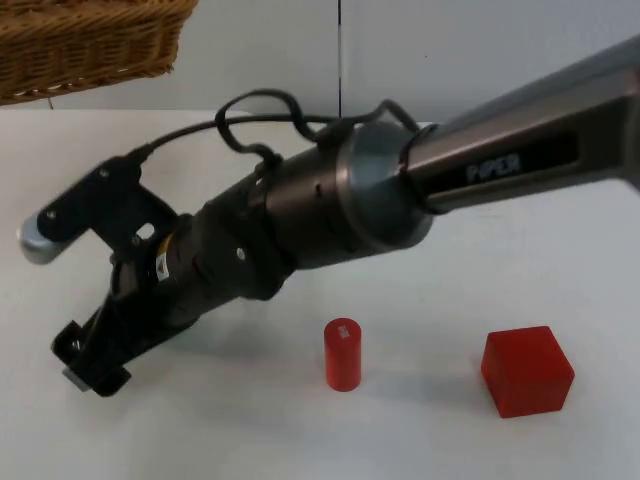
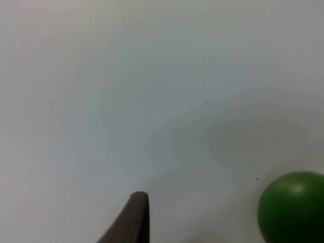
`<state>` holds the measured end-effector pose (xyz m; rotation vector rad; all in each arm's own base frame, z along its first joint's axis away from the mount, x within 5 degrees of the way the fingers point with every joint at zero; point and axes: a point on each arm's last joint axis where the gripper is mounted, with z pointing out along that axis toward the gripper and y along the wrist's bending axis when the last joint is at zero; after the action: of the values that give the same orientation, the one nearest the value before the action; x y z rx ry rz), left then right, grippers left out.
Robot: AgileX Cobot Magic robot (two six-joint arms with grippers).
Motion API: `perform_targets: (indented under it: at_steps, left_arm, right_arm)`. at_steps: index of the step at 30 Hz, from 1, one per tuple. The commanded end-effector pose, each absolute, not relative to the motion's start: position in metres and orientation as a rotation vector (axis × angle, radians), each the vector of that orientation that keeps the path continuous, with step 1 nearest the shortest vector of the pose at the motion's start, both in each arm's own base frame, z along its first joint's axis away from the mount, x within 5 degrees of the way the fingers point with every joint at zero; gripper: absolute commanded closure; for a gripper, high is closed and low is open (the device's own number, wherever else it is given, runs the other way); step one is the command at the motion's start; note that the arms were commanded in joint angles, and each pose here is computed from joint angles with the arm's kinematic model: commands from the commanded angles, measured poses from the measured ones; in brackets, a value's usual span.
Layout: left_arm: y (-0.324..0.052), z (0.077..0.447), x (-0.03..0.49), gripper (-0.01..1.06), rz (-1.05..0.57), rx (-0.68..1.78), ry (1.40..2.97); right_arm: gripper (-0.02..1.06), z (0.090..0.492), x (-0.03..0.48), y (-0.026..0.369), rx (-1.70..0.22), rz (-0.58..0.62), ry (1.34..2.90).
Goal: Pick up the basket with the left hand and place the object to the left of the red cylinder into the basket with the right hand.
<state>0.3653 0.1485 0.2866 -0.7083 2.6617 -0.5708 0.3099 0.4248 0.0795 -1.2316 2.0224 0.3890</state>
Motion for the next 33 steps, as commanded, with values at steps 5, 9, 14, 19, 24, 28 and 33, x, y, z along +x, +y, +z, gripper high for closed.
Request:
perform_targets:
  at_steps: [5,9,14,19,24,28,33]
  left_arm:
    - [0.145,0.296,0.364,1.05,-0.605,-0.698,2.628]
    - [0.145,0.296,0.364,1.05,-0.603,-0.698,2.629]
    - [0.145,0.296,0.364,1.05,-0.603,-0.698,2.629]
    - [0.146,0.294,0.365,1.05,-0.606,-0.702,2.634]
    - [0.146,0.292,0.365,1.05,-0.602,-0.703,2.639]
    - [0.146,0.292,0.365,1.05,-0.602,-0.703,2.639]
    - [0.146,0.292,0.365,1.05,-0.604,-0.703,2.638]
  right_arm:
    - [0.06,0.064,0.315,0.431,-1.257,0.372,2.022]
    - [0.16,0.061,0.315,0.43,-1.261,0.367,2.032]
    - [0.49,0.06,0.316,0.43,-1.259,0.369,2.028]
    - [0.97,0.067,0.313,0.426,-1.297,0.342,2.089]
    - [1.05,0.114,0.304,0.415,-1.366,0.287,2.201]
    - [1.05,0.158,0.293,0.4,-1.414,0.247,2.278]
    - [1.05,0.213,0.273,0.372,-1.403,0.242,2.315]
